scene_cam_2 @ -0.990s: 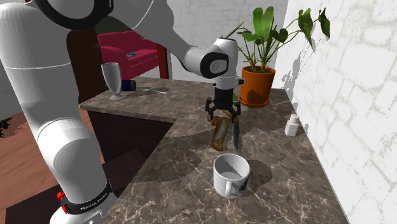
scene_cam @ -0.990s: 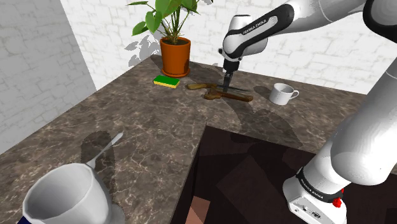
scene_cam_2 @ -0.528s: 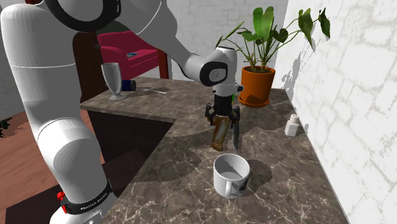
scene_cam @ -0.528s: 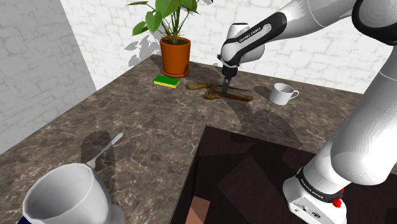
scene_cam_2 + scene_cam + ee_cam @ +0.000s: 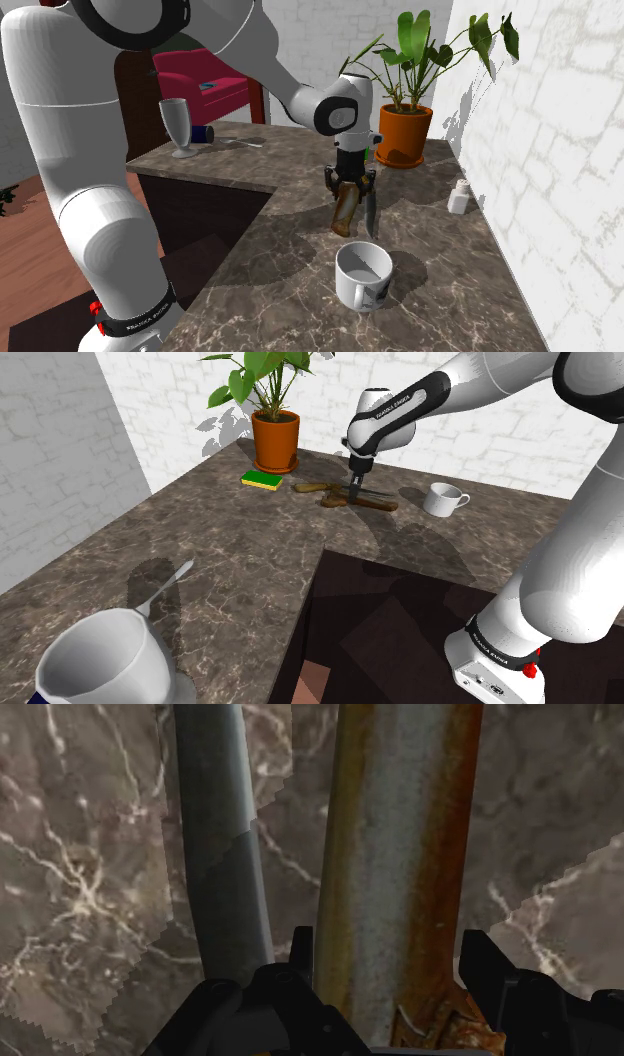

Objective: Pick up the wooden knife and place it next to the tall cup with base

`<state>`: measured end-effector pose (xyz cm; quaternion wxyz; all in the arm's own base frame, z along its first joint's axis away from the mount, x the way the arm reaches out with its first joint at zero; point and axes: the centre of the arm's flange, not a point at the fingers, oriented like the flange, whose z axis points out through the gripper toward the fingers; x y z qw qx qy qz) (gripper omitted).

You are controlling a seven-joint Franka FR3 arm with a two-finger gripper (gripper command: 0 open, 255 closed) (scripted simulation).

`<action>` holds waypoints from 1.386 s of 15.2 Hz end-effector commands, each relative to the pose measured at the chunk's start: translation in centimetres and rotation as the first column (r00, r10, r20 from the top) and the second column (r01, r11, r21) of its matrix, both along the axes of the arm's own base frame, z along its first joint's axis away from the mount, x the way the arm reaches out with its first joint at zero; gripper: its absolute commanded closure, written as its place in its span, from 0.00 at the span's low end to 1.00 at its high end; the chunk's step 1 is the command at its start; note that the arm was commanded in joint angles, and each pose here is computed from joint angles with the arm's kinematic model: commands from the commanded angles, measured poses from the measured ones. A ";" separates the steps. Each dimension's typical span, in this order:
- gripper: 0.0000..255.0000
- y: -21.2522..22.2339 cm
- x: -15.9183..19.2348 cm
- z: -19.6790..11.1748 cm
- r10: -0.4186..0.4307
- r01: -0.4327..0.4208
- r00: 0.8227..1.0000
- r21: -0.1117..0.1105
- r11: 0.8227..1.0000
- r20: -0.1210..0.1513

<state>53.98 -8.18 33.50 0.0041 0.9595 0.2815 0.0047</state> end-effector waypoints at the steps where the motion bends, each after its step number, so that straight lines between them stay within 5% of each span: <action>1: 1.00 0.0 0.0 0.0 0.000 0.000 1.000 0.000 1.000 0.000; 7: 1.00 0.0 0.0 0.0 0.000 0.000 1.000 0.000 1.000 0.000; 21: 1.00 0.0 0.0 7.4 0.000 0.000 1.000 0.000 1.000 0.000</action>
